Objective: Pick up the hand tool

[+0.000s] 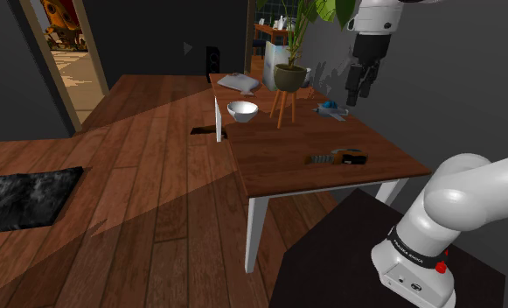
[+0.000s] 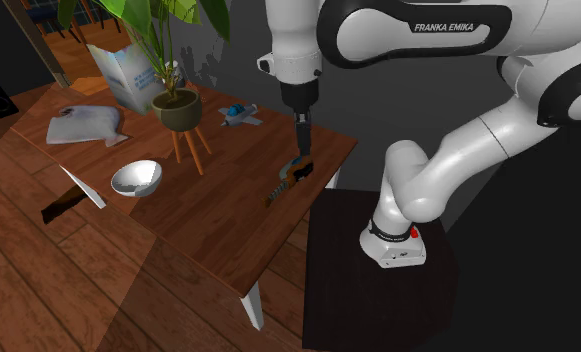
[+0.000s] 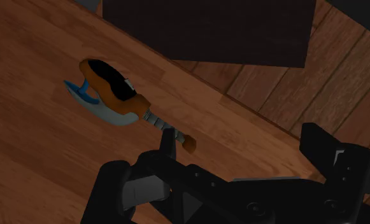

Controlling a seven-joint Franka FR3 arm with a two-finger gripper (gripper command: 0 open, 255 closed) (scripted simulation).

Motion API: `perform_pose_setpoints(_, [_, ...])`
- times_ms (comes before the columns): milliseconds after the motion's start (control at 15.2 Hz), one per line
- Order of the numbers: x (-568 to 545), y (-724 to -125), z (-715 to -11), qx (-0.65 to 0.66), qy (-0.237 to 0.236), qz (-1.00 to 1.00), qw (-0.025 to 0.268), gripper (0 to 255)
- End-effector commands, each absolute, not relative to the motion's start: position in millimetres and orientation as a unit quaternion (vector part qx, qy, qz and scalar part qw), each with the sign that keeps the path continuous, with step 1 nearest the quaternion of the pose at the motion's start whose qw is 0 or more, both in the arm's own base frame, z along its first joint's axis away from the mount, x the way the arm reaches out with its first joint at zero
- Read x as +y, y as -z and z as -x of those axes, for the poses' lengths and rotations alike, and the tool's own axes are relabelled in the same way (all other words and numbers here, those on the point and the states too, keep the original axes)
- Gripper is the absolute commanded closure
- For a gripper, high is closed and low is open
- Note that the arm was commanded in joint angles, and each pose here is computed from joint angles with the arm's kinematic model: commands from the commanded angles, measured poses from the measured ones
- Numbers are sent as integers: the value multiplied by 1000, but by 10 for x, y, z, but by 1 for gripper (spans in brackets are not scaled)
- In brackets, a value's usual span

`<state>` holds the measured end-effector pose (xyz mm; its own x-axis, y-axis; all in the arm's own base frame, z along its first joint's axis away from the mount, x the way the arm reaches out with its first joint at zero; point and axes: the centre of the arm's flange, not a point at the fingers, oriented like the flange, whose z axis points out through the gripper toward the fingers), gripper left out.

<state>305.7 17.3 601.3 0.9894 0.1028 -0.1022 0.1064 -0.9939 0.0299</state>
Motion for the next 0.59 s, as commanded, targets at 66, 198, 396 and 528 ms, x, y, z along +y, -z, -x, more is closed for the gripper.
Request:
perform_pose_setpoints(66, [139, -5894, -3040, 75, 48, -996, 25, 0])
perform_pose_setpoints(198, [64, -5658, -3010, 118, 45, -991, 38, 0])
perform_pose_setpoints(396, [-61, -5308, -2983, 184, 38, -980, 59, 0])
perform_pose_setpoints(528, [-152, -5076, -2977, 227, 34, -971, 72, 0])
